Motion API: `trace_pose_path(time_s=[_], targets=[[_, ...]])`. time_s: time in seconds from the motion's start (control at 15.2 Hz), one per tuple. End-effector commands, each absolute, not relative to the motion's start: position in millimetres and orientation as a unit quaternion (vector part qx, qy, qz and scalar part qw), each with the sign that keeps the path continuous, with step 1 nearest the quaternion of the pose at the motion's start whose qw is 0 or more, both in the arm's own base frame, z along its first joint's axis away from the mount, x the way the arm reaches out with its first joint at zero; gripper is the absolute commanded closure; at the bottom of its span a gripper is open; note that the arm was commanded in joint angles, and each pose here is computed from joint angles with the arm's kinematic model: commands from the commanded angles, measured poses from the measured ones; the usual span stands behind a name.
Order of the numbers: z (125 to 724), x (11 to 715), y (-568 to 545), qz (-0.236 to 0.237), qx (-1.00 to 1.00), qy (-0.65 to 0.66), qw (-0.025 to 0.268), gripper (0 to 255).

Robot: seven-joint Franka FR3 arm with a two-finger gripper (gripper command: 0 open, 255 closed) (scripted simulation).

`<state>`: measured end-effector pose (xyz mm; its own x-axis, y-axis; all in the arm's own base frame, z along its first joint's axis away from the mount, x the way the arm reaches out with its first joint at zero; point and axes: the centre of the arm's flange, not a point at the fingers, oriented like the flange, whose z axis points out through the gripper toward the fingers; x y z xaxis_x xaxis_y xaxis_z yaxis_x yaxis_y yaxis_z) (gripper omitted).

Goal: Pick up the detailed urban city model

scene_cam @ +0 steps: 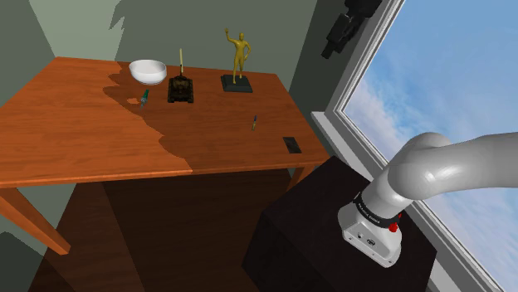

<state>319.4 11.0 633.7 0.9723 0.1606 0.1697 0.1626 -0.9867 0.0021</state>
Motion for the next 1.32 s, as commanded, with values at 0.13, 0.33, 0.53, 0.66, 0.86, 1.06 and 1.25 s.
trace_pose_path(time_s=[0.13, 0.33, 0.53, 0.66, 0.86, 1.06, 1.25], targets=[[609.7, 326.2, 2.1, -0.079, -0.993, -0.090, 0.005, 0], [573.8, 336.3, -11.3, -0.071, -0.992, -0.103, 0.003, 0], [537.9, 346.1, -24.6, -0.062, -0.991, -0.117, 0.001, 0], [513.8, 352.5, -33.6, -0.057, -0.990, -0.126, -0.001, 0], [477.8, 362.0, -47.0, -0.048, -0.989, -0.139, -0.003, 0], [441.7, 371.2, -60.4, -0.040, -0.988, -0.152, -0.005, 0], [405.5, 380.2, -73.9, -0.031, -0.986, -0.165, -0.007, 0]])
